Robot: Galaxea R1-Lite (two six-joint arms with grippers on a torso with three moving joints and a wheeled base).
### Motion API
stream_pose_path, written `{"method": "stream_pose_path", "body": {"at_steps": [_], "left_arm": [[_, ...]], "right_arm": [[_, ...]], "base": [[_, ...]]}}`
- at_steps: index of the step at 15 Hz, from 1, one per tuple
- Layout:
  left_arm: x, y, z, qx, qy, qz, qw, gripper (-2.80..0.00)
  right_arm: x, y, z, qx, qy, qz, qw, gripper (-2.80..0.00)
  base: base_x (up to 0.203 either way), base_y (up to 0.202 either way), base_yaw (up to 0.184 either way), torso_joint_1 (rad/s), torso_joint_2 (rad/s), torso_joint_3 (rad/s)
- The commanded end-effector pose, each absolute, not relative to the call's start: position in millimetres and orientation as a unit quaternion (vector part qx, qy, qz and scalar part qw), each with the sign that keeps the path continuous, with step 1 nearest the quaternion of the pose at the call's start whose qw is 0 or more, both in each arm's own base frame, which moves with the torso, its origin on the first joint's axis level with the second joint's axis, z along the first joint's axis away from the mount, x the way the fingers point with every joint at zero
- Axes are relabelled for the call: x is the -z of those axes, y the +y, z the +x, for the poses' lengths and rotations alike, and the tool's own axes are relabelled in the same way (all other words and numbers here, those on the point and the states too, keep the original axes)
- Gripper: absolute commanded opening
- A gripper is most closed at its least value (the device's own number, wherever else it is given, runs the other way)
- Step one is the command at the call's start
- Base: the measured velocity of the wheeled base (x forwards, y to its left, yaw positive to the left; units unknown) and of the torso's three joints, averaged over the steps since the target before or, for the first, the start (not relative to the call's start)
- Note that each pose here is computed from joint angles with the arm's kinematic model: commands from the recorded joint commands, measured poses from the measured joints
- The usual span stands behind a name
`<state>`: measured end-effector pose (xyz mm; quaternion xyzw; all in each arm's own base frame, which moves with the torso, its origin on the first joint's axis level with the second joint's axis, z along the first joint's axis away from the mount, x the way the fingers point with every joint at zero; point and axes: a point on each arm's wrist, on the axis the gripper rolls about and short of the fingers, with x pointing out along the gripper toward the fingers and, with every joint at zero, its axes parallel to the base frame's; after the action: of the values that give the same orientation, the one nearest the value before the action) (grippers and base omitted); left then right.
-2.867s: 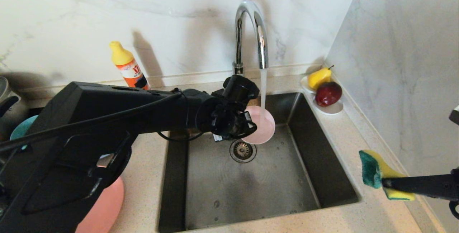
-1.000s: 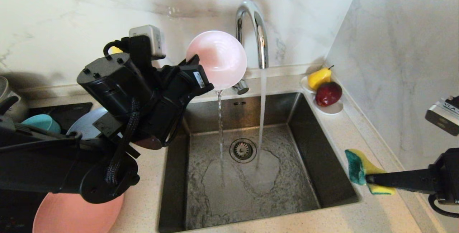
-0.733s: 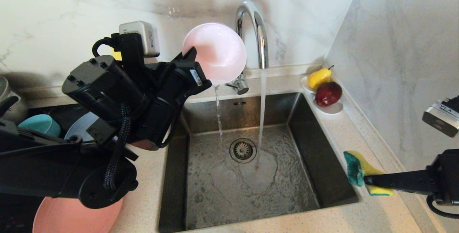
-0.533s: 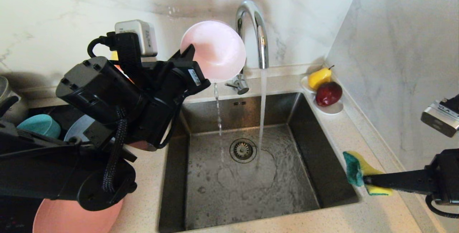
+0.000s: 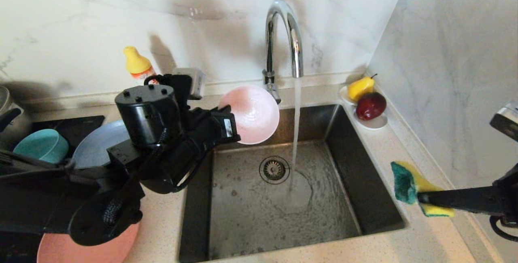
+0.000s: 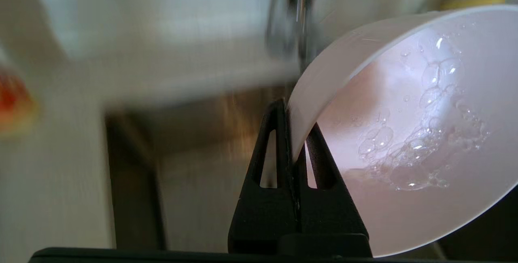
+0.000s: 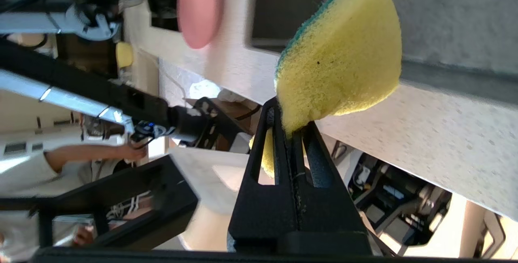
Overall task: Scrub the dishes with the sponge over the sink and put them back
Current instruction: Wash the bowl, then wipe the bowl
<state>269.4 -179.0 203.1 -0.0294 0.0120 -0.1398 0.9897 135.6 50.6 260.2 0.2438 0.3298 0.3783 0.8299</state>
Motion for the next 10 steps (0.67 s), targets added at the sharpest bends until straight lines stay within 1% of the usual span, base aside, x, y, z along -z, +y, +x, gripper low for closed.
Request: {"method": "stream_pose_path", "body": {"at_steps": [1,2,3,4,5,7,10], "left_arm": [[-194,-170,256,0.137,0.155,0.002,0.978,-2.8],[-194,-166,249,0.14,0.215,0.012,0.966,-2.8],[-203,-163,243,0.146,0.251,-0.005,0.957,-2.8],[-215,-161,237,0.16,0.273,-0.049,0.947,-2.8],[-220,-163,231,0.179,0.278,-0.064,0.942,-2.8],[-216,-180,214,0.215,0.285,-0.05,0.933,-2.8],[-216,-199,196,0.221,0.269,-0.022,0.937,-2.8]], "right_arm": [[-269,53,128,-0.397,0.317,0.239,0.828,-2.8],[-272,55,126,-0.405,0.315,0.236,0.825,-2.8],[-274,57,125,-0.412,0.318,0.233,0.821,-2.8],[-275,61,122,-0.424,0.326,0.228,0.813,-2.8],[-276,66,120,-0.438,0.337,0.222,0.804,-2.8],[-278,78,120,-0.462,0.356,0.209,0.785,-2.8],[-279,94,130,-0.479,0.373,0.198,0.77,-2.8]], "base": [[0.0,0.0,0.0,0.0,0.0,0.0],[0.0,0.0,0.0,0.0,0.0,0.0],[0.0,0.0,0.0,0.0,0.0,0.0],[0.0,0.0,0.0,0.0,0.0,0.0],[0.0,0.0,0.0,0.0,0.0,0.0],[0.0,0.0,0.0,0.0,0.0,0.0],[0.0,0.0,0.0,0.0,0.0,0.0]]}}
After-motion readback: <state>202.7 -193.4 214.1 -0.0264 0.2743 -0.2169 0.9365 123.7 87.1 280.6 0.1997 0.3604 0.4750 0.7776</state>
